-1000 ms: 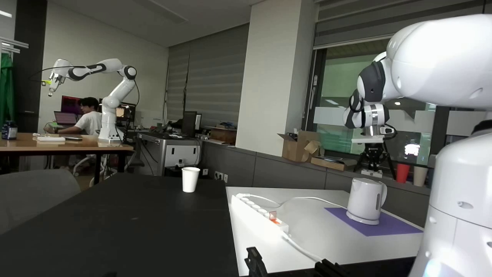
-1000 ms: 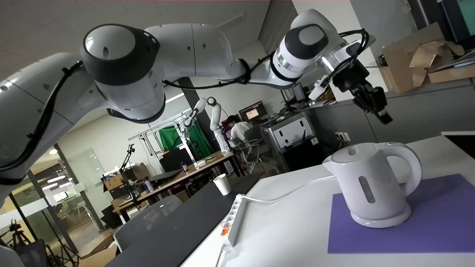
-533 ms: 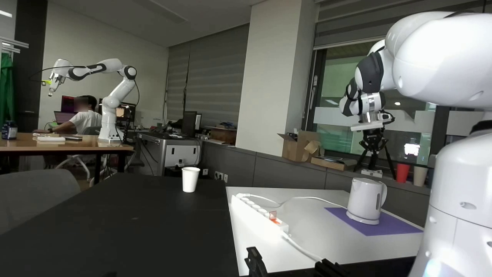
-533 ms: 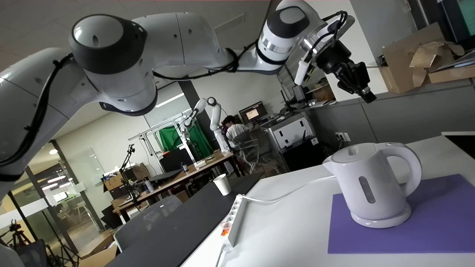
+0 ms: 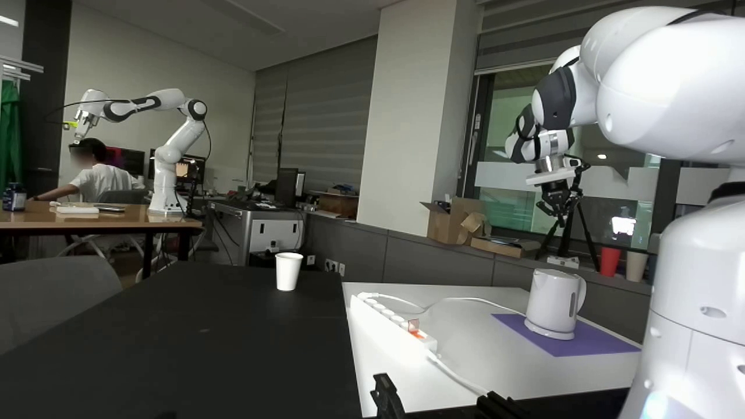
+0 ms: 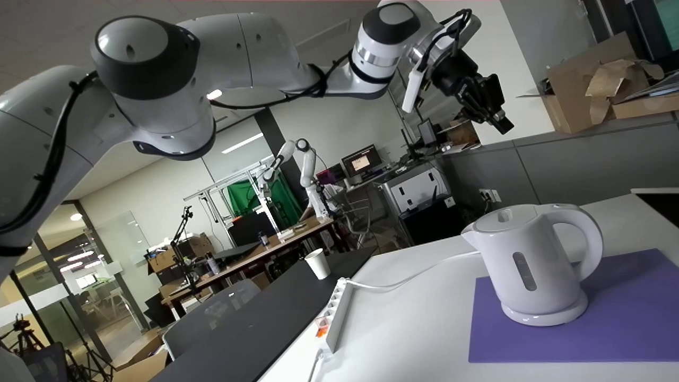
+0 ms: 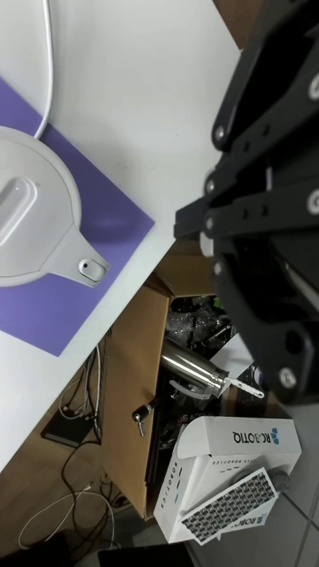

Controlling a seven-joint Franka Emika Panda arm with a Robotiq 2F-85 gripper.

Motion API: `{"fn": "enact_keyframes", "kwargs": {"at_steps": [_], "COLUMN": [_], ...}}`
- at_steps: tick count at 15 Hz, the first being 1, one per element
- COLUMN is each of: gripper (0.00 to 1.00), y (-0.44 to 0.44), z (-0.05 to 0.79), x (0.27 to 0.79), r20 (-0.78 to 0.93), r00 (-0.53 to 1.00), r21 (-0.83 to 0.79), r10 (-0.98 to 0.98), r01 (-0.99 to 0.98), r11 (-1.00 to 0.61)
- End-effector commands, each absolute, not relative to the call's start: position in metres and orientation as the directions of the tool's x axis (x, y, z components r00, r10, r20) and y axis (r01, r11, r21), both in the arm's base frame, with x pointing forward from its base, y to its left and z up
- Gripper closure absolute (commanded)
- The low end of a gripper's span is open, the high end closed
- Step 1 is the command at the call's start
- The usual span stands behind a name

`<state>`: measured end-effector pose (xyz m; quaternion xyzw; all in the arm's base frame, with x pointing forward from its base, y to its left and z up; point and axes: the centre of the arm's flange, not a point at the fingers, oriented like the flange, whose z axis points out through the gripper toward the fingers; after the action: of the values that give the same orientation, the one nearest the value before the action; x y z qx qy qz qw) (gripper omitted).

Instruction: Turn on the kettle

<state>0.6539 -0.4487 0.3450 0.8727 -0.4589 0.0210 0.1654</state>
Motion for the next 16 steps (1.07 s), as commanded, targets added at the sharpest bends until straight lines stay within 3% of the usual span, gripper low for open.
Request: {"fn": "enact_keyframes", "kwargs": {"at_steps": [1,12,16], "gripper": [0.72,0.01,0.00], "y": [-0.443,-0.435,-0.432], "z": [0.363,0.377,0.376], "x": [0.651,0.651,0.651], "r20": [0.182,0.158,0.143], "r00": [0.615,0.690,0.707], "r21": [0.309,0.353,0.368], "r10": [-0.767,-0.706,-0.693], "r01": [-0.777,-0.707,-0.688], "r11": [-0.549,-0.613,-0.626]}}
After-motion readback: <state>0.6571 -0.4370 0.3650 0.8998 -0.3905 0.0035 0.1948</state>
